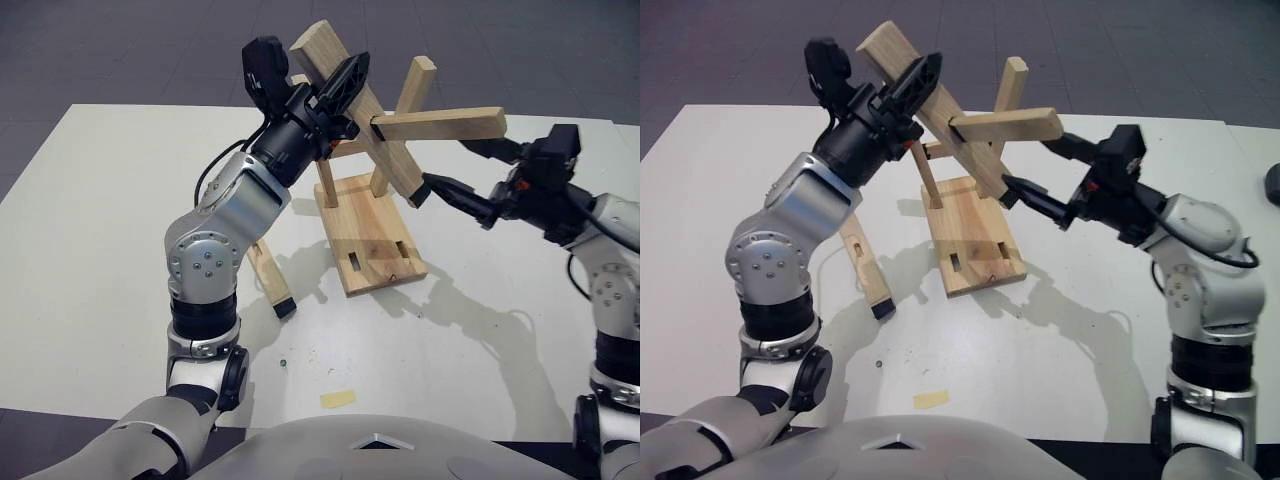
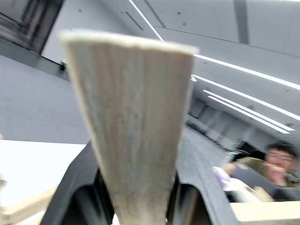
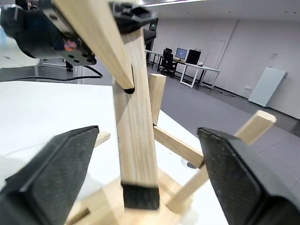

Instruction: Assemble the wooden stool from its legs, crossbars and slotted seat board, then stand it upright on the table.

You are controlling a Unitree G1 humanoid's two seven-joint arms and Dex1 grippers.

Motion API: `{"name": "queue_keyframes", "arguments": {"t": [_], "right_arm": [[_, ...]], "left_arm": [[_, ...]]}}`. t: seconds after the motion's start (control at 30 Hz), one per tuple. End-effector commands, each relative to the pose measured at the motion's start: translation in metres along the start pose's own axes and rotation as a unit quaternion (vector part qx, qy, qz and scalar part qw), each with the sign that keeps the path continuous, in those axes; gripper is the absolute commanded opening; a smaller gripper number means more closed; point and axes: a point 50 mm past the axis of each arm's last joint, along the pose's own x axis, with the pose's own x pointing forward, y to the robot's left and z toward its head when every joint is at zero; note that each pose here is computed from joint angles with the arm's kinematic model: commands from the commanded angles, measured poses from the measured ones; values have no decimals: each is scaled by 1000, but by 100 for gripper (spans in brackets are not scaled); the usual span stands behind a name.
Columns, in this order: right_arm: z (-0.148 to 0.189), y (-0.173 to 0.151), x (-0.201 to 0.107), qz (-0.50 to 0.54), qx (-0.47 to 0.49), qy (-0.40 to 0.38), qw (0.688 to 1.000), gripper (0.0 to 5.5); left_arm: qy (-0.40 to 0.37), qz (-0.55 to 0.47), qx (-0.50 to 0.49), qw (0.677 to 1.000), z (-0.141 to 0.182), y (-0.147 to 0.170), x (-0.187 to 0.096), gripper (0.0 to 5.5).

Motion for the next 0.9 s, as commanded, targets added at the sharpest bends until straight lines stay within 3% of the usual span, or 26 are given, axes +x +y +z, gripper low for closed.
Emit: {"name": "queue_keyframes", "arguments": {"t": [0.03,0.13,0.27,0.53,0.9], "right_arm": [[-25,-12,-18,-8,-63,157,986,469],[-60,-11,-28,25,-106,270,957,515],[-89,-8,-43,76,-128,349,925,540],[-123,10,-42,139,-80,366,917,540],[-155,31,-4,139,-37,322,936,540]], "left_arm": [[-46,40,56,997,10,6,-16,102],[-35,39,86,995,7,0,-31,102],[-22,21,86,996,-1,-12,-41,102],[6,27,97,995,-11,-15,-47,102],[40,69,103,991,-26,1,-46,102]]}}
